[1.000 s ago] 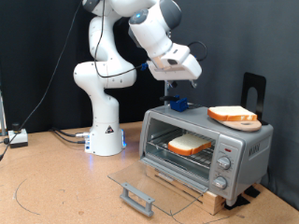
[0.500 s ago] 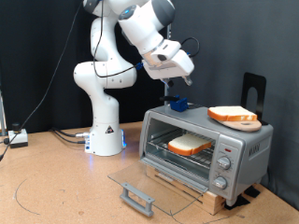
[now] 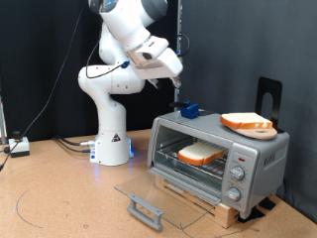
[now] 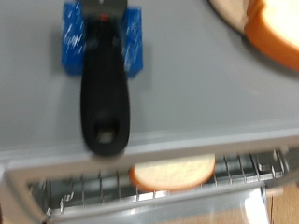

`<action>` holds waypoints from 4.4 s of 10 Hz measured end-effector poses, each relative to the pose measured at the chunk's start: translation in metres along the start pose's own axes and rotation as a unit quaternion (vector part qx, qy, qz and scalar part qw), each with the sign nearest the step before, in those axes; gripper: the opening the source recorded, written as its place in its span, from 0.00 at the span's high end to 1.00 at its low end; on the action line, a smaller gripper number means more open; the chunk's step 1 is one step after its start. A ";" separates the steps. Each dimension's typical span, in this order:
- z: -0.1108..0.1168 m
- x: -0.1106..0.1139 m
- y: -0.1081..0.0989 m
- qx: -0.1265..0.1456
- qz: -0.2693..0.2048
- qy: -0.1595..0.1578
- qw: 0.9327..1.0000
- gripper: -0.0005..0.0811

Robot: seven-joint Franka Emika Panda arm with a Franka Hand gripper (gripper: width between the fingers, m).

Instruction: Make a piece of toast with the oven

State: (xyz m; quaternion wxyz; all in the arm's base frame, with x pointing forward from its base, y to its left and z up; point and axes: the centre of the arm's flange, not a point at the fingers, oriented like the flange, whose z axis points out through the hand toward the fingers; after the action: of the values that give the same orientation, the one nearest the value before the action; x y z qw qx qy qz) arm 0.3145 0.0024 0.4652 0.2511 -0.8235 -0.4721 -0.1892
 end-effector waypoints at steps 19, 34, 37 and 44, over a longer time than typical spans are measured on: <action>-0.005 -0.070 0.087 0.053 0.480 -0.042 0.875 0.01; -0.034 -0.201 0.192 0.091 0.663 -0.034 0.743 0.01; -0.033 -0.211 0.201 0.072 0.649 -0.026 0.757 0.01; 0.066 -0.242 0.216 0.130 0.698 -0.135 0.691 0.01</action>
State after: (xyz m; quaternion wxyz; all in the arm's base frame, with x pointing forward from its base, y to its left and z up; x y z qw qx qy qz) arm 0.3917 -0.2161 0.2284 0.3486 -0.8919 0.1898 0.2170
